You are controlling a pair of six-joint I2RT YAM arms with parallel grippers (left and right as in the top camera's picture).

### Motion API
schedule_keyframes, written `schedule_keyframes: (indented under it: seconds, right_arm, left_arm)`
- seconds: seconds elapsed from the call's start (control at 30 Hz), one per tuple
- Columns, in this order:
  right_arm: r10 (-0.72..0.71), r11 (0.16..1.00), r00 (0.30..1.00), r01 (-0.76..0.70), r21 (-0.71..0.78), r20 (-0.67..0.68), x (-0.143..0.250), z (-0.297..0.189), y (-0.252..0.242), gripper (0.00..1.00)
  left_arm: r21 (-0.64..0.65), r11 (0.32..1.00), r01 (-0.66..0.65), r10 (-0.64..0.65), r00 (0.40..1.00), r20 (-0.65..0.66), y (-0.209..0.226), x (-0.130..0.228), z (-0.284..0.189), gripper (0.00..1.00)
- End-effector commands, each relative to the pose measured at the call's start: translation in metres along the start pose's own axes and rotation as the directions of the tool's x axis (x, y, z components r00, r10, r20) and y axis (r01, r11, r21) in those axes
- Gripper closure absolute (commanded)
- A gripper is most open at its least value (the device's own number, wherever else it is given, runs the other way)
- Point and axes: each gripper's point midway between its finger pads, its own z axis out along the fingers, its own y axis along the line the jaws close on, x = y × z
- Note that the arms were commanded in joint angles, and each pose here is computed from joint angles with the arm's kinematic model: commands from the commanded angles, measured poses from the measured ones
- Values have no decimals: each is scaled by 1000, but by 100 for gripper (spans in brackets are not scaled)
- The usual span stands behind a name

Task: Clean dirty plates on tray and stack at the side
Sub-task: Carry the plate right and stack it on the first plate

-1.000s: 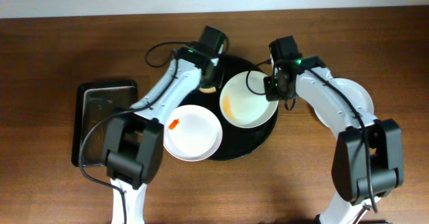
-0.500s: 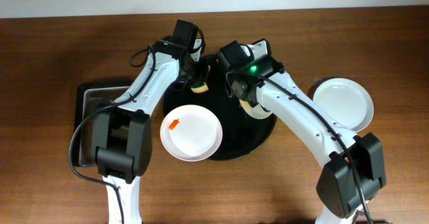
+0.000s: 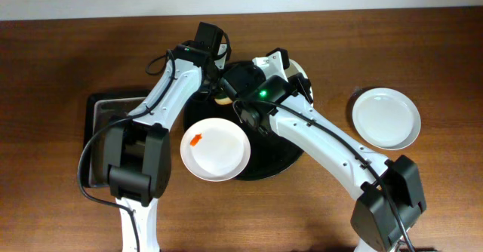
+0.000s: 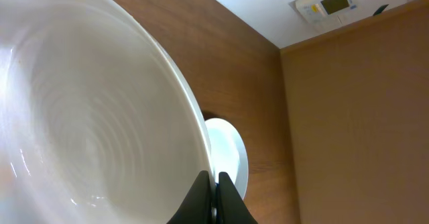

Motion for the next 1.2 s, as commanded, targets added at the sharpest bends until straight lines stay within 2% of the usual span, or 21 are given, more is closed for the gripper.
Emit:
schedule_keyframes:
  seconds: [0.0,0.13,0.23,0.3,0.4,0.43,0.57,0.63,0.8,0.93,1.0,1.17]
  right_arm:
    - [56,998,998,-58,35,43,-10,-9,-17,96]
    - [111,994,993,-111,11,33,-10,-6,-15,96]
    - [152,981,986,-159,-108,-76,1,14,-3,96]
    - [186,940,961,-235,-246,-206,12,26,1,96]
    - [219,851,903,-362,-380,-369,27,33,-6,96]
    - [227,795,863,-432,-426,-451,38,37,-9,96]
    - [217,611,775,-582,-536,-593,54,60,-28,96]
    - [261,548,713,-664,-508,-651,66,80,-49,96]
    - [418,506,506,-819,-269,-755,139,150,-122,96]
    - [484,455,344,-884,-105,-804,206,195,-132,96]
    - [499,402,293,-912,-81,-816,225,210,-120,96]
    - [506,384,290,-919,-90,-812,238,222,-98,96]
  left_arm:
    - [18,1000,-3,2,1000,1,-3,-3,1,100]
    - [18,1000,-15,15,1000,2,-3,-3,1,100]
    - [14,999,-38,38,999,1,-2,-3,1,100]
    - [12,998,-59,59,998,-14,-2,1,1,100]
    - [15,994,-107,107,994,-31,-2,5,1,100]
    - [14,992,-126,127,991,-40,-1,7,1,100]
    - [15,989,-145,145,988,-48,-1,9,1,100]
    - [15,989,-149,150,987,-52,-1,10,1,100]
    - [15,989,-148,149,987,-54,-1,11,1,100]
    - [15,989,-148,149,987,-54,-1,11,1,100]
    - [15,989,-148,149,987,-54,-1,11,1,100]
    - [15,989,-147,148,987,-58,-1,12,0,100]
